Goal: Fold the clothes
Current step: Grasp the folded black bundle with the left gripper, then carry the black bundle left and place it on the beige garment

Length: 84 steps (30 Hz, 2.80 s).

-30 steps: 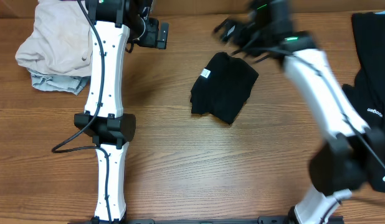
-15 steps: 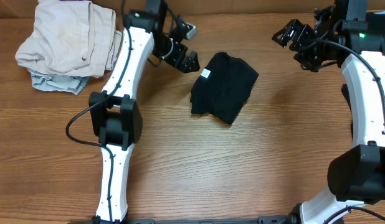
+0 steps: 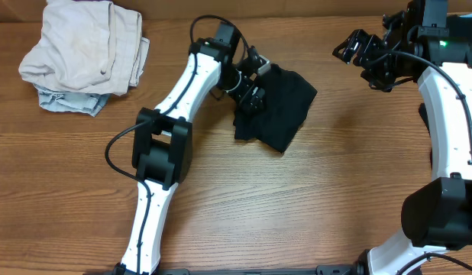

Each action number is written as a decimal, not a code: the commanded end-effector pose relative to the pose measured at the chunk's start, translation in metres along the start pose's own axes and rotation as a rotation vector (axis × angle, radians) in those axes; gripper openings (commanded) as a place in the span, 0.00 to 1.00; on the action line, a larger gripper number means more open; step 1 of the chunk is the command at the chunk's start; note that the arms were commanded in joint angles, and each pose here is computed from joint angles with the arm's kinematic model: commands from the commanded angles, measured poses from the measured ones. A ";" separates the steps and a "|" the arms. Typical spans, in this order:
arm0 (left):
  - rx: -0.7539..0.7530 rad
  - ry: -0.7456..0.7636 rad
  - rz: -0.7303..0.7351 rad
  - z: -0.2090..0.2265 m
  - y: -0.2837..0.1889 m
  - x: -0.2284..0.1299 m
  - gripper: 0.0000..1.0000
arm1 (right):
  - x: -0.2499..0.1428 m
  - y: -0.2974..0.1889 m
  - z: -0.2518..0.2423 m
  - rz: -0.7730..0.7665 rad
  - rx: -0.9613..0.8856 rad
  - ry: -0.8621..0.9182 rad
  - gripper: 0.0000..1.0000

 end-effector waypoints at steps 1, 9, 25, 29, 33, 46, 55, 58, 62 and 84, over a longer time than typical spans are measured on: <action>0.039 -0.031 0.066 0.004 0.018 -0.013 1.00 | 0.001 -0.003 -0.001 -0.008 -0.007 -0.010 1.00; 0.013 -0.135 0.138 0.011 0.050 -0.039 0.88 | -0.001 -0.002 -0.002 0.001 -0.013 -0.026 1.00; -0.075 -0.334 0.100 0.000 0.024 -0.026 0.04 | 0.000 -0.003 -0.005 -0.008 -0.030 -0.033 1.00; -0.087 -0.374 0.025 0.004 -0.023 -0.002 0.04 | 0.000 -0.003 -0.005 -0.007 -0.030 -0.033 1.00; -0.043 -0.394 -0.073 0.013 -0.086 0.018 0.04 | 0.000 -0.003 -0.005 -0.007 -0.030 -0.033 1.00; 0.127 -0.587 -0.466 0.053 -0.265 0.025 0.04 | 0.000 -0.002 -0.005 -0.006 -0.031 -0.056 1.00; 0.308 -0.947 -0.689 0.127 -0.371 -0.059 0.04 | -0.001 -0.003 -0.009 -0.005 -0.058 -0.072 1.00; 0.370 -1.034 -0.724 0.146 -0.397 -0.097 0.04 | -0.001 -0.003 -0.009 -0.004 -0.059 -0.071 1.00; 0.466 -1.147 -0.787 0.167 -0.428 -0.138 0.04 | -0.001 -0.003 -0.009 -0.005 -0.058 -0.071 1.00; 0.530 -1.450 -0.999 0.252 -0.422 -0.171 0.04 | -0.003 -0.003 -0.011 0.005 -0.066 -0.066 1.00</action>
Point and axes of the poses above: each gripper's point midway between its finger pads, its own y axis out along the fingers, its own z axis along the line the jaws close on, x = y × z, the point moved 3 cm from there along -y, back along the fingers, and after that the axes turned 9 degrees about y, right-handed, at the moved point
